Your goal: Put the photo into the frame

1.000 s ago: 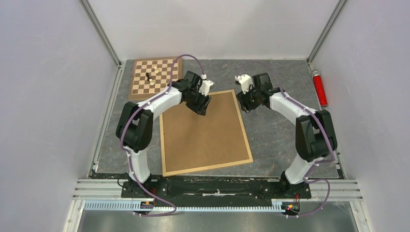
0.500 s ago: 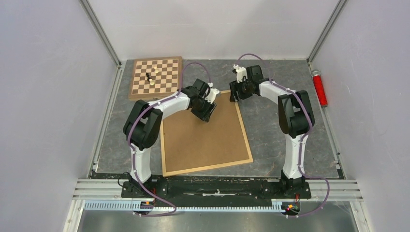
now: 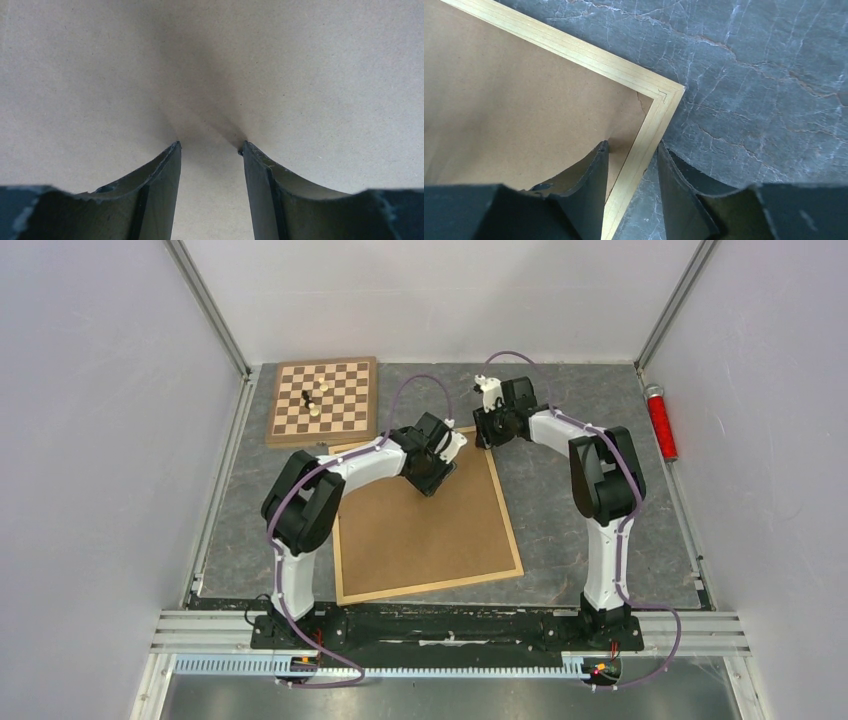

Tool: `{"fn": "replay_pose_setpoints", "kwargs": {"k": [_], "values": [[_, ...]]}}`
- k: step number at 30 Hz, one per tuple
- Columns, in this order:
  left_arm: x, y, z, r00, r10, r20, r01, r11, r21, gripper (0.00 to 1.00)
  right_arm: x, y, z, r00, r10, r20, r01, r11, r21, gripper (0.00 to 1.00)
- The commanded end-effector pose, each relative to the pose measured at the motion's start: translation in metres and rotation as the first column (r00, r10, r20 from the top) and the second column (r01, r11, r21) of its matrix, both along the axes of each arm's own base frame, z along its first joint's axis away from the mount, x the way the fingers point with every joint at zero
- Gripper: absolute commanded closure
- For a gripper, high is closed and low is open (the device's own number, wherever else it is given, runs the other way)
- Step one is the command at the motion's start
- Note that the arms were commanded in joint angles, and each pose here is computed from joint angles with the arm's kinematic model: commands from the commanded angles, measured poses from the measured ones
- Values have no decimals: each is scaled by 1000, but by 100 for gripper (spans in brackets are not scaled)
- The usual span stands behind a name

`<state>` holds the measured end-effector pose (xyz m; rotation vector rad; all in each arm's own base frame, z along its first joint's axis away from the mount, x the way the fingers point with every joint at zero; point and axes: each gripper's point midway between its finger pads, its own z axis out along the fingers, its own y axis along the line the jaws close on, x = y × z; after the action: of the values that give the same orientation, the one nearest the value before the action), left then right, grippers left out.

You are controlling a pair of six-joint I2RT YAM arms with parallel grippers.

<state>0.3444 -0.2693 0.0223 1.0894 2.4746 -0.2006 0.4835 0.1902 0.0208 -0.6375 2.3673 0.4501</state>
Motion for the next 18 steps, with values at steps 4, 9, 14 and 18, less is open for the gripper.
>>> {"fn": "replay_pose_setpoints", "kwargs": {"k": [4, 9, 14, 18], "values": [[-32, 5, -33, 994, -93, -49, 100, 981, 168, 44, -68, -35, -73, 985, 58, -161, -112, 932, -345, 67], [-35, -2, -30, 992, -120, -33, 124, 975, 185, 44, -80, -38, -78, 981, 110, -158, -170, 876, -451, 74], [-44, -15, -23, 986, -160, -39, 164, 975, 147, 44, -96, -36, -84, 964, 137, -226, -229, 860, -456, 79], [-59, -27, -14, 976, -205, -70, 209, 977, 46, 44, -112, -30, -79, 956, 153, -251, -244, 887, -391, 78]]}}
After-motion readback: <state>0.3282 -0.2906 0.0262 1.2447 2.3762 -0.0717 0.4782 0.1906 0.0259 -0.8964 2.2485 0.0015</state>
